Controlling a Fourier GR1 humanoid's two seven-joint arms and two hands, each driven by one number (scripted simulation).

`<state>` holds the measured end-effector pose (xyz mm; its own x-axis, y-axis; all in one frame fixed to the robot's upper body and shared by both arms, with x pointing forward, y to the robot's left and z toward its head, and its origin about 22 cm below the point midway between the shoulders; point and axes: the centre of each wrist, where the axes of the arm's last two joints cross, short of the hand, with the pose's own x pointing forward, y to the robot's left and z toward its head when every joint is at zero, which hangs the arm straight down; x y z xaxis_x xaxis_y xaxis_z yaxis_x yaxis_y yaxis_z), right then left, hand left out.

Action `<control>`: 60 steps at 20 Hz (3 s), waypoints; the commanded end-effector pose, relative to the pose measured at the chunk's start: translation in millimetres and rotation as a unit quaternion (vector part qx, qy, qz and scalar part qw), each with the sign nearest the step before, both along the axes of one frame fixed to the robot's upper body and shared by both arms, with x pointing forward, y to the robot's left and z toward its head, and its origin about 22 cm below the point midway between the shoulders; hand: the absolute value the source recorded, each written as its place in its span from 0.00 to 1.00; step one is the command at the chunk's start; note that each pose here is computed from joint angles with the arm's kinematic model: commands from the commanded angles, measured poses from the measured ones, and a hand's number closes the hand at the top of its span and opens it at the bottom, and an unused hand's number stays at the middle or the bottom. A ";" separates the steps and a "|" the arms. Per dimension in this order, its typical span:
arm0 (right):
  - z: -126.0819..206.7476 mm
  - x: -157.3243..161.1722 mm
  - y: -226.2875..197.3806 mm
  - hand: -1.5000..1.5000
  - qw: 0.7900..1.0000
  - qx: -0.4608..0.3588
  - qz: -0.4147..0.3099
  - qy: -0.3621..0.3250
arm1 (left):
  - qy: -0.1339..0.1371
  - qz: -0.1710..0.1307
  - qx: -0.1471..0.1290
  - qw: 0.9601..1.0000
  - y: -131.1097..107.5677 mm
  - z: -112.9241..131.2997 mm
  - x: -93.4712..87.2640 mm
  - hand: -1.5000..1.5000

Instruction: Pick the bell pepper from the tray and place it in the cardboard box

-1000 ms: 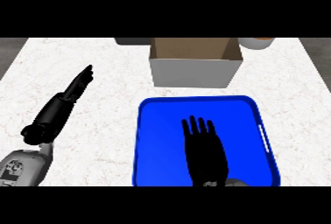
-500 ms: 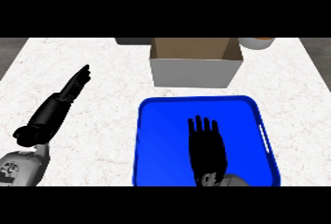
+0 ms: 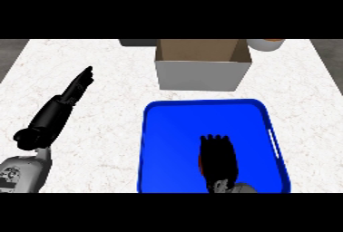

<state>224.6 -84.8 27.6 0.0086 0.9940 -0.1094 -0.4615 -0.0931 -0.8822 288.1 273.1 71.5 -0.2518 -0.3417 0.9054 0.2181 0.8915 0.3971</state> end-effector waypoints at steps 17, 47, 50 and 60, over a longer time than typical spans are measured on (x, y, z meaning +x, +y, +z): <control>28.7 -27.0 87.5 1.00 0.852 0.176 0.491 -0.034 | -0.011 -0.038 0.007 0.999 -23.4 2.6 12.0 0.50; 189.4 159.3 44.9 1.00 0.838 0.390 0.245 -0.291 | -0.008 -0.013 0.002 1.000 -15.3 -4.1 12.7 0.50; 178.5 173.8 29.2 1.00 0.863 0.315 0.263 -0.294 | -0.007 -0.006 -0.003 1.000 -12.6 -17.9 2.6 0.50; 176.7 235.0 -32.2 1.00 0.932 0.230 0.252 -0.120 | -0.016 -0.019 -0.003 1.000 -28.6 8.8 19.0 0.50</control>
